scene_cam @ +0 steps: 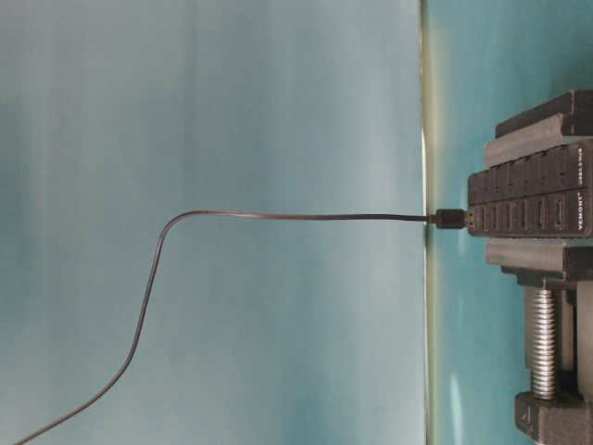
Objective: Insert the USB into the front port of the fixed hub.
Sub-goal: 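Move the right gripper over the hub end where the cable plugs in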
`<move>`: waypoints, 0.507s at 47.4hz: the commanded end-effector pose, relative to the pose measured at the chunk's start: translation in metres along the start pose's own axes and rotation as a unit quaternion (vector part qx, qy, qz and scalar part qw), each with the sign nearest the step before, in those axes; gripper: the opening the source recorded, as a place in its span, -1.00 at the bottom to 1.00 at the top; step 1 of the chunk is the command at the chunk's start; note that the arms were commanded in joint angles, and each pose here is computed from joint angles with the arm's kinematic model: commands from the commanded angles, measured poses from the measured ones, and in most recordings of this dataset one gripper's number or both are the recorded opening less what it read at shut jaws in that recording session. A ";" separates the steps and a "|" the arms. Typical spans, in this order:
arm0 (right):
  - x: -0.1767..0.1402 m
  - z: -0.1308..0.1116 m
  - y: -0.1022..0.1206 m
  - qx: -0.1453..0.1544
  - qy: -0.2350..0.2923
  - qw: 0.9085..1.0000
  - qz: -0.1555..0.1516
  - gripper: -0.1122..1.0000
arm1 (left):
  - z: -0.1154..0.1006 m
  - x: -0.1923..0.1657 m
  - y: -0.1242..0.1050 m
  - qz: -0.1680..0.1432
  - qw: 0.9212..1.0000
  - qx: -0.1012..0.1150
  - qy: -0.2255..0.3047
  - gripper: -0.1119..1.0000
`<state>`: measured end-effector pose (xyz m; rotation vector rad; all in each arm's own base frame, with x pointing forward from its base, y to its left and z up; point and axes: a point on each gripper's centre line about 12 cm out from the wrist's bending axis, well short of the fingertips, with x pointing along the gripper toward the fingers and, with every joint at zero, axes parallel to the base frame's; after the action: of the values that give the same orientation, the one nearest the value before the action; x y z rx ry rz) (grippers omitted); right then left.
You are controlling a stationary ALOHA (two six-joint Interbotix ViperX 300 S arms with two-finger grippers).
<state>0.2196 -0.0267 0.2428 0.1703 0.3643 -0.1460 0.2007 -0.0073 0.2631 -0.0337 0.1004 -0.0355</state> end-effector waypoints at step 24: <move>0.052 0.029 -0.028 -0.058 0.056 0.995 -0.056 -0.87 | 0.009 0.002 -0.001 -0.001 1.000 -0.003 -0.010 -0.80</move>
<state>0.2637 -0.0609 0.2361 0.0633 0.5157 -0.2233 0.2008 -0.0073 0.2632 -0.0413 0.1036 -0.0347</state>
